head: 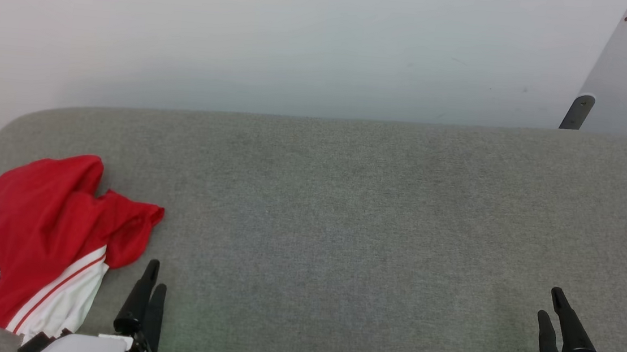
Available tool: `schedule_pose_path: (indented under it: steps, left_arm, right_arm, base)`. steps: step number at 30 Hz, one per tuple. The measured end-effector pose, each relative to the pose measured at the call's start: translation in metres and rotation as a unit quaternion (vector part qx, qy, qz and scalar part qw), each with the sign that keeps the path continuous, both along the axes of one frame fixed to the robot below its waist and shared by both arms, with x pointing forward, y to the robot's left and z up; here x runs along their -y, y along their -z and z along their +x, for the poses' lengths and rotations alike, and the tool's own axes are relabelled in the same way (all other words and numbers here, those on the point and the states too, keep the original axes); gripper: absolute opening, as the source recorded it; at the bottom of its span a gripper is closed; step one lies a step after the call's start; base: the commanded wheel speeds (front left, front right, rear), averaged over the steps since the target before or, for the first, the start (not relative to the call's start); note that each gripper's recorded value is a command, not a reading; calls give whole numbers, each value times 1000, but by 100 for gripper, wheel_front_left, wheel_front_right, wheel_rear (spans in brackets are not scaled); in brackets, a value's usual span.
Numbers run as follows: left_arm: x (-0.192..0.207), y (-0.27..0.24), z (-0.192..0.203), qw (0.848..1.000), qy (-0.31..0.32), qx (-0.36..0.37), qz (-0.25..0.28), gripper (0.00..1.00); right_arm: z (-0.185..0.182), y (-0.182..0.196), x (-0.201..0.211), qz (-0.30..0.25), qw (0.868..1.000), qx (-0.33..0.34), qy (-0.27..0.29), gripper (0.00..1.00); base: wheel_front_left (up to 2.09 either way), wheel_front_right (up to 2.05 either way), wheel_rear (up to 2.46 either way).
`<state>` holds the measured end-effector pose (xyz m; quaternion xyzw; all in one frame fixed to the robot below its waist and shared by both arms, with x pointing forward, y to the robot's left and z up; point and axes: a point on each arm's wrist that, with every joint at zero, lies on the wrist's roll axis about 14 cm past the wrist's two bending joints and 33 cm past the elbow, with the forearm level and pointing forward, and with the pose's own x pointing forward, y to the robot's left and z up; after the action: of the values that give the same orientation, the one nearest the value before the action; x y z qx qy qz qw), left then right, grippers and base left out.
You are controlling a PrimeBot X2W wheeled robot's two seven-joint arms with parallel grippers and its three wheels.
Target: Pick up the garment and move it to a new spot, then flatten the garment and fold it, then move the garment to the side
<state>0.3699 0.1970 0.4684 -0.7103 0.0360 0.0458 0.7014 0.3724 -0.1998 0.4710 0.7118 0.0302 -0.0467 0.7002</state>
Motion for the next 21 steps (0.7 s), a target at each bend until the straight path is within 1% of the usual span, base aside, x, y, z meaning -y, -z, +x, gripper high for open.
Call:
schedule_pose_path:
  steps: [6,14,21]
  left_arm:
    - [-2,-7,3,999,-2,9,32,100]
    - [-7,-11,5,994,-1,12,108,100]
    - [-8,-17,9,983,0,17,180,100]
  right_arm:
    - [2,-3,1,-24,1000,3,3,100]
    - [6,-8,3,-90,996,7,2,100]
    - [11,-15,4,-159,987,14,-4,100]
  base:
    - [0,0,0]
    - [0,0,0]
    - [0,0,0]
